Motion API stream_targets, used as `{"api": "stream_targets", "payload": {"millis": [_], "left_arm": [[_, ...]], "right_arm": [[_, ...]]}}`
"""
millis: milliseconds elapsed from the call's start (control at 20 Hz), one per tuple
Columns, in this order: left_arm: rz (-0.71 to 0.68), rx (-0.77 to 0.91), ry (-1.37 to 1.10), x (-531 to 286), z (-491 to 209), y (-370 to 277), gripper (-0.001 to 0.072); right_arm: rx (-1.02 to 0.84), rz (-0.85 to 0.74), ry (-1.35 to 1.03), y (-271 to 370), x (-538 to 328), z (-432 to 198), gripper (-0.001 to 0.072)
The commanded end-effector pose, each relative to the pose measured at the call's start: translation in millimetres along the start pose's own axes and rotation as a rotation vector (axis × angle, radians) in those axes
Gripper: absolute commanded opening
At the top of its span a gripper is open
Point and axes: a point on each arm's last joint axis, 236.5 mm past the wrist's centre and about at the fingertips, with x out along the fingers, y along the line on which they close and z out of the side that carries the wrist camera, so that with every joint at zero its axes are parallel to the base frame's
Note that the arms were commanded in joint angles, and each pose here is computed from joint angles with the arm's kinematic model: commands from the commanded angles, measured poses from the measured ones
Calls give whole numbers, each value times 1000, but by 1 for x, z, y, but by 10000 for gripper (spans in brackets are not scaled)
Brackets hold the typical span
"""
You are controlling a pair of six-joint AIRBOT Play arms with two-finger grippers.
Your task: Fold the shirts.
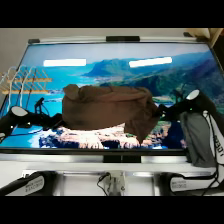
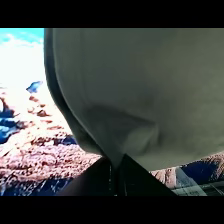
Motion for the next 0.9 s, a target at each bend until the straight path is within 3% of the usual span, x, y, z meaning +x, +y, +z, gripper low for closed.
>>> {"api": "stream_targets", "payload": {"millis": [0,50,200,300,400,500,600,700,850], "left_arm": [[-7,6,8,-2,-2,-3,31],[-11,14,0,-6,0,-6,30],[-42,198,-200,-79,51,-53,28],[-54,343,-504,-193,95,-109,29],[-23,574,-930,-360,95,-187,29],[42,739,-1344,-509,31,-252,30],[107,822,-1633,-595,-55,-289,29],[92,797,-1776,-626,-121,-303,29],[161,751,-1810,-624,-165,-291,29]], "right_arm": [[-39,-38,-38,9,17,10,117],[-36,-31,-46,15,12,13,76],[-225,-21,-146,48,-54,31,74],[-398,-39,-369,91,-150,50,75],[-566,-50,-734,152,-290,47,75],[-680,-35,-1202,213,-450,-8,76],[-742,8,-1603,247,-569,-102,75],[-755,57,-1851,254,-629,-193,75],[-706,101,-1944,240,-644,-270,75]]}}
